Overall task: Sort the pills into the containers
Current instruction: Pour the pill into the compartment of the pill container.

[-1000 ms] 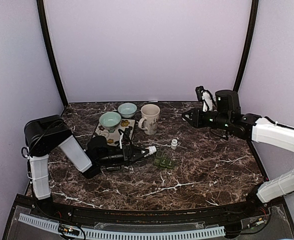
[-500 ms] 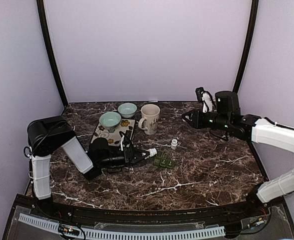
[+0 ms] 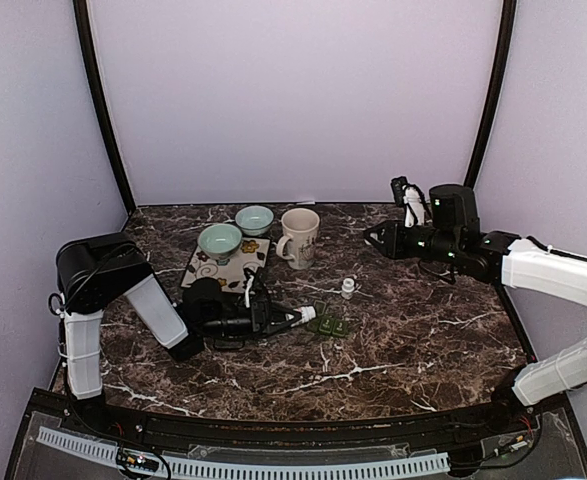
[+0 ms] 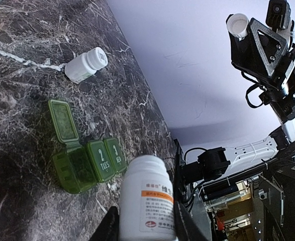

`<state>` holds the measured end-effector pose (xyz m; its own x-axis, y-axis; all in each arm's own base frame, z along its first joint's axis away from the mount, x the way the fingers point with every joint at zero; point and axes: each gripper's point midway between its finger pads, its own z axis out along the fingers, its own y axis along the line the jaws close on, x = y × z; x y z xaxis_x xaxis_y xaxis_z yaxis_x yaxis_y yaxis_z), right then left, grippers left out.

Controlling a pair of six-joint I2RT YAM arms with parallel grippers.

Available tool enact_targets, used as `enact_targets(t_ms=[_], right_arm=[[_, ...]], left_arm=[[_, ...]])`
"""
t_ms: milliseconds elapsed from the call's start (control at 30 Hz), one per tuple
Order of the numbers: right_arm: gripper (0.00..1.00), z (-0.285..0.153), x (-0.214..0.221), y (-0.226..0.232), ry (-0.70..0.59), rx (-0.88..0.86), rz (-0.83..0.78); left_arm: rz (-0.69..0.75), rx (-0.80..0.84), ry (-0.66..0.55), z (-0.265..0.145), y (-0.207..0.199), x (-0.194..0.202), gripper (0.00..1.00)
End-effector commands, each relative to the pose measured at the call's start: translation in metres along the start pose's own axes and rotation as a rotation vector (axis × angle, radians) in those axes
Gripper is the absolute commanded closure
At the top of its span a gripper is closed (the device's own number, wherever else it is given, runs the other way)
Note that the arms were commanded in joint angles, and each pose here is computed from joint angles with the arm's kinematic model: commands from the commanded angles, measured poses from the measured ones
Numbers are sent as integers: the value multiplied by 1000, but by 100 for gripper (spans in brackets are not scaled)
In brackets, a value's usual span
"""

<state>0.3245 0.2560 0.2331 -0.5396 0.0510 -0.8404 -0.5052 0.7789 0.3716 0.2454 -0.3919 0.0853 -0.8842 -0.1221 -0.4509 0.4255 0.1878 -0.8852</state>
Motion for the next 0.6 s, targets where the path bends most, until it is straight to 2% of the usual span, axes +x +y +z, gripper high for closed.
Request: enact_targets(t_ms=[0,567], right_arm=[[100,-3,-9,-2,-45,2,6],[100,-2,-7,-3,-41,1,10]], left_arm=[[31,6,24,5,-2,4,100],[33,-30,54,11,8,8,100]])
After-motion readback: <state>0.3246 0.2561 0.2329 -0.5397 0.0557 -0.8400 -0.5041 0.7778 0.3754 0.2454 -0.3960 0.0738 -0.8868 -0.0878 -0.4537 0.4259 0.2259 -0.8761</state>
